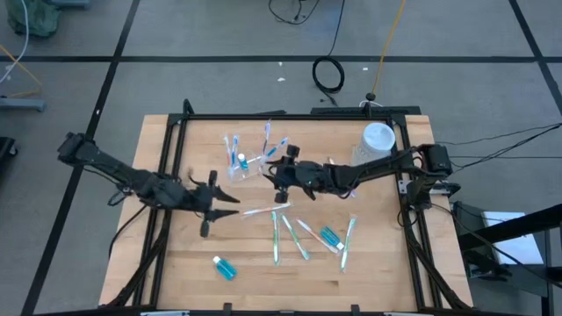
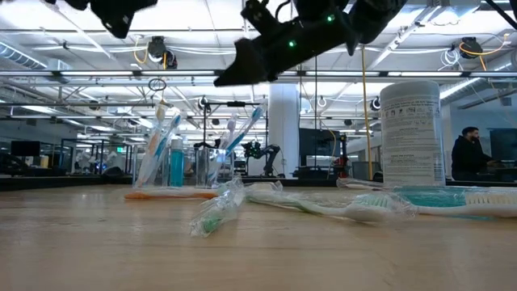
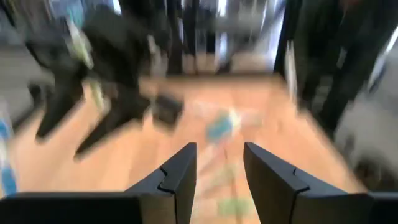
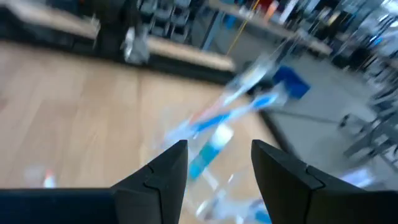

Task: Pick & Place toothbrushing station
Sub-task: Put the left blue mouthwash into the transparent organizer

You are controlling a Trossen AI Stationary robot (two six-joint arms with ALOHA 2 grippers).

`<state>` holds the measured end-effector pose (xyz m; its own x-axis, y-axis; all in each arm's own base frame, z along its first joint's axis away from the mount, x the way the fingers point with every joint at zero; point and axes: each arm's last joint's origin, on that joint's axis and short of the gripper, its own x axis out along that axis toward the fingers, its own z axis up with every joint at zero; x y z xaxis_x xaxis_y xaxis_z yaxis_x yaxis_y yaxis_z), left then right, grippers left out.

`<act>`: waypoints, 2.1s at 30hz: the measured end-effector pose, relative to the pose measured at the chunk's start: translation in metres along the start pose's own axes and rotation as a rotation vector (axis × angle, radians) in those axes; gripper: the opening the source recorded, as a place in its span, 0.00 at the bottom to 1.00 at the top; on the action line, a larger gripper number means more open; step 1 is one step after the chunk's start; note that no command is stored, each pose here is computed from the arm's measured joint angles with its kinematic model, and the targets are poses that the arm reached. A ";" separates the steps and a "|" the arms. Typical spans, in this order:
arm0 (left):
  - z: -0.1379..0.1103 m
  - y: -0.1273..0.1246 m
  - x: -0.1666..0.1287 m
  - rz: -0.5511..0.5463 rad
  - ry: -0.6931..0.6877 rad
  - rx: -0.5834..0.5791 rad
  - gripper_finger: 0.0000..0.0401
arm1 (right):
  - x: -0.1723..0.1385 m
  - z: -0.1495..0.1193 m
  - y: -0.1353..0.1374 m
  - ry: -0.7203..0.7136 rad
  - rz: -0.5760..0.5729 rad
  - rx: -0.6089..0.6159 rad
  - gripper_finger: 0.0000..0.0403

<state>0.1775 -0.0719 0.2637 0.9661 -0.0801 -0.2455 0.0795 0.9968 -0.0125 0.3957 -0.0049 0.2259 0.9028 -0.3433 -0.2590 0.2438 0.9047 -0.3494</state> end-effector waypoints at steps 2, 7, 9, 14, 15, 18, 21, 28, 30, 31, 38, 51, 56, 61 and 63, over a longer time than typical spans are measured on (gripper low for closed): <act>0.000 -0.007 0.003 -0.014 0.117 -0.026 0.35 | -0.001 -0.004 0.004 0.047 0.021 -0.020 0.42; -0.011 -0.029 0.019 -0.075 0.304 -0.182 0.43 | -0.004 -0.009 0.013 0.099 0.057 -0.097 0.42; -0.021 -0.038 0.027 -0.088 0.368 -0.207 0.47 | -0.005 -0.007 0.013 0.086 0.058 -0.111 0.42; -0.047 -0.059 0.038 -0.142 0.512 -0.070 0.56 | -0.005 -0.007 0.014 0.088 0.059 -0.099 0.42; -0.052 -0.063 0.040 -0.150 0.534 -0.051 0.57 | -0.005 -0.007 0.014 0.088 0.058 -0.091 0.42; -0.067 -0.075 0.042 -0.183 0.618 -0.033 0.58 | -0.006 -0.007 0.016 0.091 0.063 -0.076 0.42; -0.080 -0.081 0.040 -0.201 0.711 0.010 0.58 | -0.007 -0.006 0.020 0.086 0.073 -0.077 0.42; -0.107 -0.088 0.021 -0.239 0.842 0.070 0.58 | -0.013 -0.003 0.032 0.075 0.106 -0.062 0.42; -0.115 -0.090 0.019 -0.246 0.788 0.068 0.58 | -0.015 -0.002 0.037 0.071 0.117 -0.066 0.42; -0.118 -0.092 0.019 -0.255 0.747 0.060 0.58 | -0.016 -0.001 0.039 0.068 0.122 -0.069 0.42; -0.143 -0.087 0.011 -0.278 0.645 0.029 0.58 | -0.022 0.002 0.051 0.052 0.154 -0.079 0.42; -0.156 -0.083 0.005 -0.383 0.620 0.123 0.49 | -0.027 0.005 0.059 0.037 0.173 -0.066 0.42; -0.155 -0.081 0.007 -0.372 0.616 0.107 0.41 | -0.027 0.005 0.061 0.040 0.176 -0.017 0.42; -0.157 -0.075 0.007 -0.364 0.668 0.114 0.39 | -0.027 0.005 0.061 0.041 0.176 -0.011 0.42; -0.158 -0.073 0.006 -0.367 0.708 0.101 0.39 | -0.028 0.005 0.061 0.042 0.176 0.004 0.42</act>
<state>0.1385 -0.1440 0.1102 0.4913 -0.3454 -0.7996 0.4165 0.8994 -0.1326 0.3876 0.0613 0.2163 0.9162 -0.1893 -0.3530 0.0843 0.9527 -0.2921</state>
